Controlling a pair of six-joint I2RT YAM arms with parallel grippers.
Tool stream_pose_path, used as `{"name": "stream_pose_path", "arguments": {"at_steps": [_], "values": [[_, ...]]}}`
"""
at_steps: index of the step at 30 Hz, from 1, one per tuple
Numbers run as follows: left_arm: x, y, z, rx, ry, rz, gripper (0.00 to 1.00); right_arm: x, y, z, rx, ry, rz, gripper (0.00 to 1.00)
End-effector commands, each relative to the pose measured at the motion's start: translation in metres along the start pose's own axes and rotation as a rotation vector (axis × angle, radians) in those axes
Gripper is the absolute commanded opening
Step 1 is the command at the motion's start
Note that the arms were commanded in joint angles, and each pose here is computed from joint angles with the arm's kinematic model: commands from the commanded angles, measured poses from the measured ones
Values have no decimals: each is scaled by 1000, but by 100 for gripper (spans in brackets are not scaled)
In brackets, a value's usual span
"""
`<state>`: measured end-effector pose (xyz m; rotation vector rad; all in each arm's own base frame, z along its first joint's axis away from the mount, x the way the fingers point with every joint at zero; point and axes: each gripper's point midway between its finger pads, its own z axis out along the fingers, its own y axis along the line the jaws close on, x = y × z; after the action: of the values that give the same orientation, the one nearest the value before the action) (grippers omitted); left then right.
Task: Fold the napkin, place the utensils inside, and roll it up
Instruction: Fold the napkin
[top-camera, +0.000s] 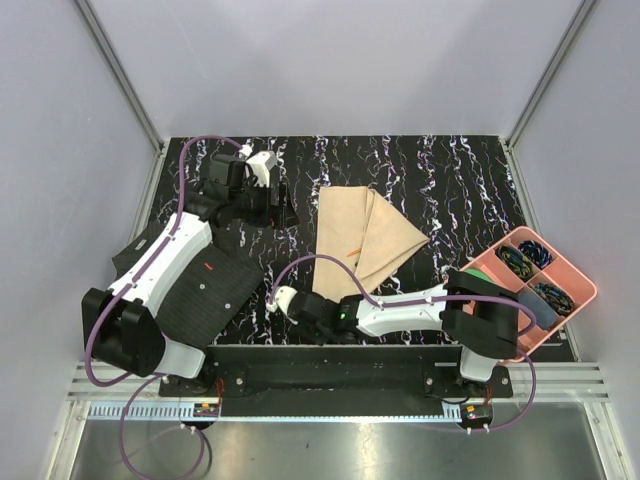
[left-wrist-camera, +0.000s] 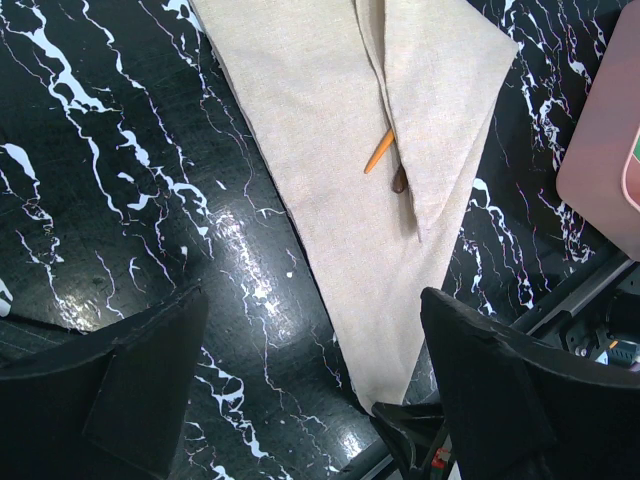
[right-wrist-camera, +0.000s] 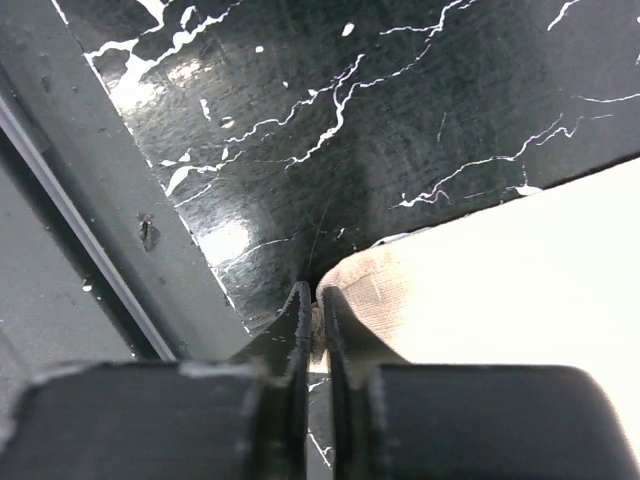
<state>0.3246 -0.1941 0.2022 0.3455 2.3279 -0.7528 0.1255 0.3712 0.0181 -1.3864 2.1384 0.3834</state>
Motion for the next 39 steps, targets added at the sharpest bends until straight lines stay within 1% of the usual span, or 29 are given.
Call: {"name": "stream_pose_path", "arguments": {"at_steps": [1,5,10,14,15,17,18,23,24,30,35,39], "values": [[-12,-7,-6,26,-56,15,90,-10,-3,2,35,-10,4,0],[-13,-7,-6,30,-55,16,90,-36,-6,-10,45,-78,21,0],[-13,-7,-7,28,-57,16,90,-67,-24,-34,90,-173,69,0],[-11,-6,-5,32,-49,11,90,-85,-55,-56,98,-242,151,0],[-12,-7,-5,32,-51,11,90,-85,-73,-59,123,-247,183,0],[-11,-5,-4,32,-47,10,90,-88,-91,-68,129,-272,212,0],[-11,-5,-4,31,-44,9,90,-86,-113,-72,160,-280,248,0],[-11,-4,-3,32,-45,6,90,-78,-170,-94,244,-328,328,0],[-11,-4,-4,32,-45,7,90,-73,-189,-99,279,-335,358,0],[-11,-3,-2,32,-40,0,90,-55,-244,-121,397,-373,459,0],[-11,-3,-3,36,-41,-1,90,-27,-296,-135,510,-378,563,0],[-10,-3,-2,40,-36,-6,90,-10,-330,-141,568,-380,622,0]]}}
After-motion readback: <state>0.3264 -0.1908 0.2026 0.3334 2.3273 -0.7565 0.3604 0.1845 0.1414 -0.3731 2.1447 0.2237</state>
